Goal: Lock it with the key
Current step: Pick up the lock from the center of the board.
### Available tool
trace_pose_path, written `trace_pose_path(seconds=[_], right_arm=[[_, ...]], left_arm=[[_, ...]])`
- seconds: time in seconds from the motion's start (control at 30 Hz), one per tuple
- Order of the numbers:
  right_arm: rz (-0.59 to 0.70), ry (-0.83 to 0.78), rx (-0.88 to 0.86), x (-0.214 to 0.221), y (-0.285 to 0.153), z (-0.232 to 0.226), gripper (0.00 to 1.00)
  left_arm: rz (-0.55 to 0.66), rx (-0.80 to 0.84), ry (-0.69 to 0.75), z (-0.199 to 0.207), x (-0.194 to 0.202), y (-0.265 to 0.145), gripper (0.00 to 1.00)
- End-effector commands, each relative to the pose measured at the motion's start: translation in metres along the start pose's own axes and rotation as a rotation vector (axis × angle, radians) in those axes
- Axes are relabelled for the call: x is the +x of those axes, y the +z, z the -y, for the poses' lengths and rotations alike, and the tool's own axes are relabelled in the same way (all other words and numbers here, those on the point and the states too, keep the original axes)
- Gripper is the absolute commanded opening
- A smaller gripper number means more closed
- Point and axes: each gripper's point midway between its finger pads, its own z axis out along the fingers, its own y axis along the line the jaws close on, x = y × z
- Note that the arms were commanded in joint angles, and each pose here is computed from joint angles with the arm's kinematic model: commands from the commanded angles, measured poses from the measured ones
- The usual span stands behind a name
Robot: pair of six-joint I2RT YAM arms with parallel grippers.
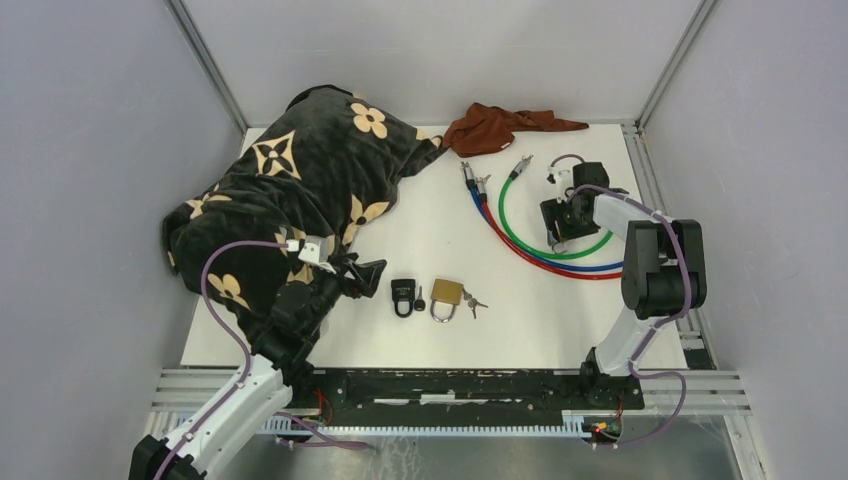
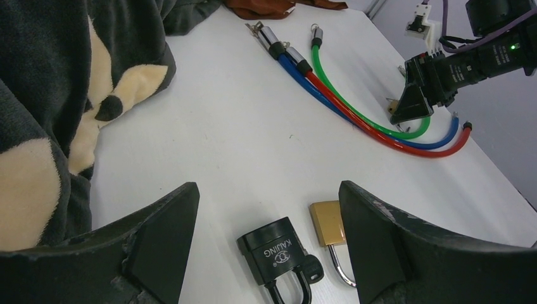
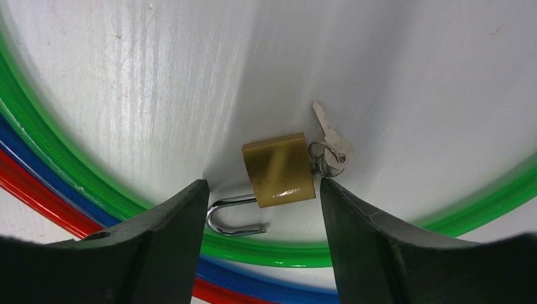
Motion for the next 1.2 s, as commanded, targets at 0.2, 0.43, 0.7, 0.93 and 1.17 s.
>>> trace_pose_path(seconds=[0.2,0.43,0.7,0.93,1.17], right_arm=[[-0.002,-0.031,0.042,-0.011,0.013,0.012,0.66],[0.025,-0.025,0.032,-0.014,0.013,0.010,0.12],[0.235,0.026,0.043,-0.054,-0.022,0.007,0.00],[0.487,-0.018,0.105,-0.102,-0.088,-0.035,0.00],[0.725,-0.116,-0.133,-0.121,-0.153,-0.185,0.00]], left_arm=[[0.036,0.014,-0.039,0.003,-0.008,0.002,0.86],[0.035,0.036,-0.031,0.007,-0.009,0.002,0.85],[-0.013,0.196,-0.038,0.036,-0.002,-0.001,0.77],[-0.045,0.276,-0.049,0.050,0.003,-0.002,0.74],[-0.039,0.334,-0.027,0.059,0.001,-0.008,0.81]])
